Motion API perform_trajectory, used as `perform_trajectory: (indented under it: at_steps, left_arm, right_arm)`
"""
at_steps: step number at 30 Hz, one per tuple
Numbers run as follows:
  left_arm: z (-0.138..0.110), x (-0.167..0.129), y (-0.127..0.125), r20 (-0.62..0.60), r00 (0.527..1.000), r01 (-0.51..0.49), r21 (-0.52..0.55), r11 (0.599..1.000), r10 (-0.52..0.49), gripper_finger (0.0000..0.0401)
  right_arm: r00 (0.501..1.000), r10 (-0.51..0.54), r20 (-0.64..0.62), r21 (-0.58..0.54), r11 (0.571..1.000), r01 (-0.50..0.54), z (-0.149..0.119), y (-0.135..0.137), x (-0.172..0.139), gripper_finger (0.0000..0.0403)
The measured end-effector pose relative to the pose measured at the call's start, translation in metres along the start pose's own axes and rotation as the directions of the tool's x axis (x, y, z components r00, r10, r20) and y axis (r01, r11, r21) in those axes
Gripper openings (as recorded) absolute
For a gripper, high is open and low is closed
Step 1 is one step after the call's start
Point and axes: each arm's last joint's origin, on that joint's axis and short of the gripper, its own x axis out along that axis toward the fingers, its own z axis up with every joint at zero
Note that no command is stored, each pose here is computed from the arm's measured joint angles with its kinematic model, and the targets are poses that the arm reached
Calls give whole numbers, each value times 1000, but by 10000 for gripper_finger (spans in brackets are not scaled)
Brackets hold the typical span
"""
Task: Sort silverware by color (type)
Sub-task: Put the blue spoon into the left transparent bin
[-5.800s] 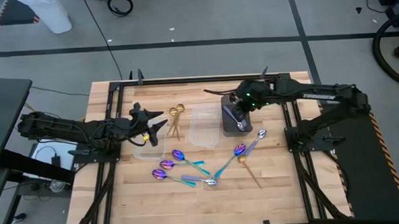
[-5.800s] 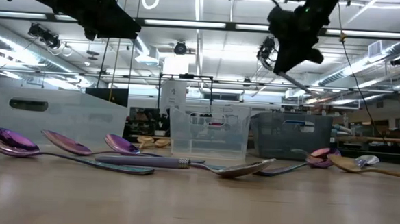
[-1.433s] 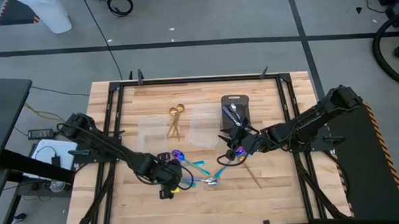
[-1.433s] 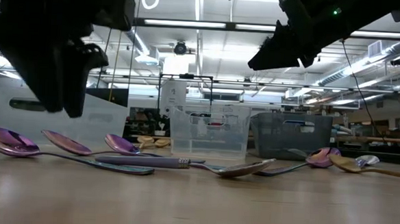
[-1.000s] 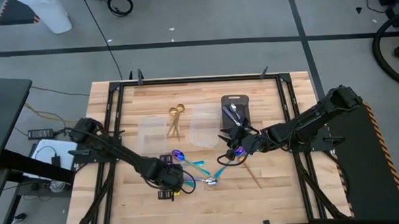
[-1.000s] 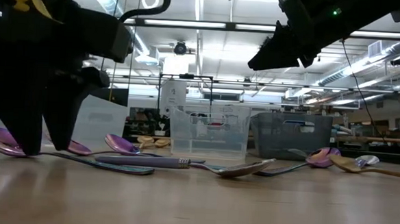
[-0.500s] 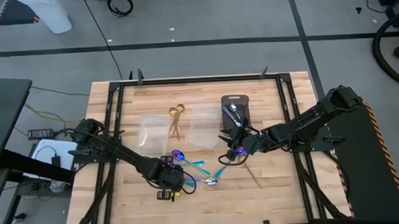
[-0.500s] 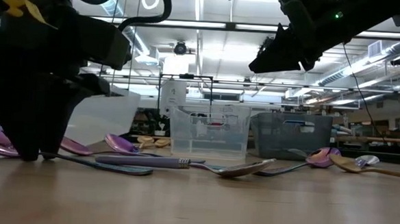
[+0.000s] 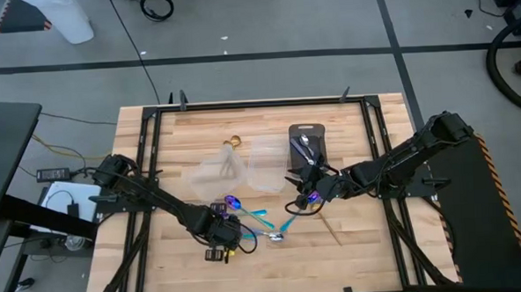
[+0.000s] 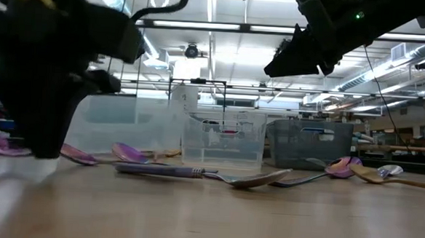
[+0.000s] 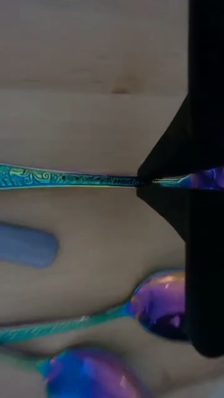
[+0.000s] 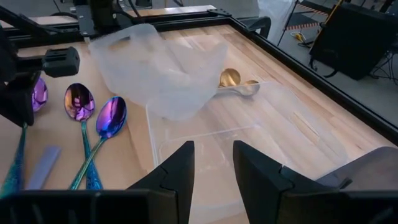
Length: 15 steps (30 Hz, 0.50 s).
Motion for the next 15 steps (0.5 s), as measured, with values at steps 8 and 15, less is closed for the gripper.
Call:
perform_trajectory:
  at_steps: [8,15]
  left_arm:
    - [8,-12,2,-16,1000,-14,-1,1000,14,16]
    - [15,-39,7,-109,988,-110,12,994,111,18]
  right_arm:
    - [1000,22,-7,1,1000,-22,0,1,0,121]
    - [1000,24,-8,0,1000,-24,0,1,0,121]
